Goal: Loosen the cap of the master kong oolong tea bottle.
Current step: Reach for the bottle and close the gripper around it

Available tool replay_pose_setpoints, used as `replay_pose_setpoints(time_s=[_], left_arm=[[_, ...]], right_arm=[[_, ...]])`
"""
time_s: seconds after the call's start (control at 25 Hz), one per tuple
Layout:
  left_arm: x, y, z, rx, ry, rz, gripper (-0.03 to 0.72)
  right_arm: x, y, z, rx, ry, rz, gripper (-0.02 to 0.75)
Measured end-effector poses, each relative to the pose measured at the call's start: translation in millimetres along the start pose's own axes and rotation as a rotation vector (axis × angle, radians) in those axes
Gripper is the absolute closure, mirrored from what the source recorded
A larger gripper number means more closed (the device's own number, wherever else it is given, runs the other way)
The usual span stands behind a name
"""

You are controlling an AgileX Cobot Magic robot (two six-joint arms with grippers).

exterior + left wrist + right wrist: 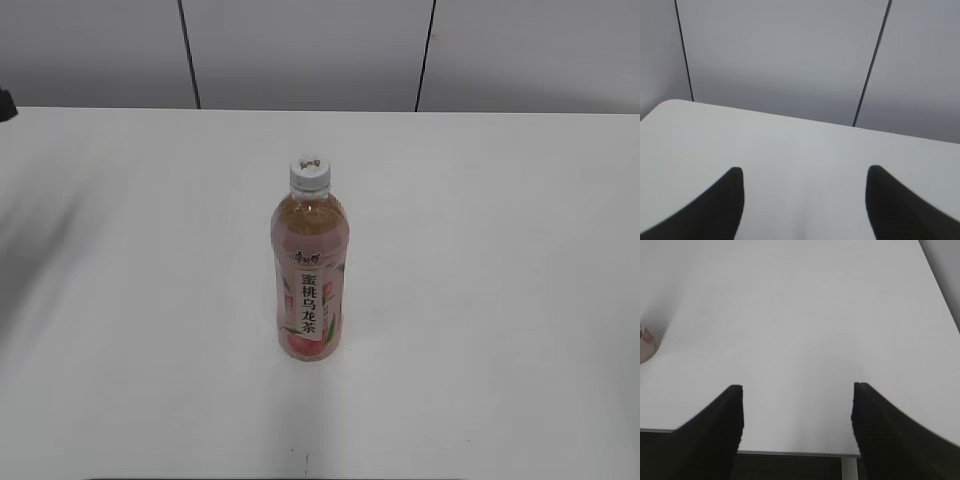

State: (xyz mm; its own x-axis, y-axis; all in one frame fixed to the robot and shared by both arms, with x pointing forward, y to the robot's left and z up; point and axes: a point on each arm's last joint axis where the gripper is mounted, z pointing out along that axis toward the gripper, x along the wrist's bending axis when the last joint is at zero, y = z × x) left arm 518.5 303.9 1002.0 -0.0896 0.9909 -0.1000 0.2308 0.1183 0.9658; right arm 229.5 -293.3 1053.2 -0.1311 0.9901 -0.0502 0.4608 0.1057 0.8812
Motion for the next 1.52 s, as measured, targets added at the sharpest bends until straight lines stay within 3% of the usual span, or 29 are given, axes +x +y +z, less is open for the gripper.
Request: replay_pose_setpoints(time_s=[0.16,0.44,0.6,0.92,1.2,1.52], left_arm=[[1.1,-34,18,-0.014,-0.020,-0.002,0.220],[-12.3,-87,13,-0.051,-0.246,0.067,0.220],[-16.9,-109,-7,0.017,-0.338,0.090,0.220],[-39.4,-119,-25,0.063,-0.637,0.202,0.214],[-49.4,-124,-34,0.081,-0.792,0.265,0.052],[-60.4,-126,-42,0.099,-0.975,0.315,0.042]], right_arm=[[0,0,0,0.000,0.000,0.000,0.225],[0,0,0,-0.001,0.000,0.000,0.225],[0,0,0,-0.001,0.000,0.000,0.225],[0,0,0,-0.001,0.000,0.000,0.225],[0,0,0,-0.001,0.000,0.000,0.225],[0,0,0,-0.001,0.000,0.000,0.225]])
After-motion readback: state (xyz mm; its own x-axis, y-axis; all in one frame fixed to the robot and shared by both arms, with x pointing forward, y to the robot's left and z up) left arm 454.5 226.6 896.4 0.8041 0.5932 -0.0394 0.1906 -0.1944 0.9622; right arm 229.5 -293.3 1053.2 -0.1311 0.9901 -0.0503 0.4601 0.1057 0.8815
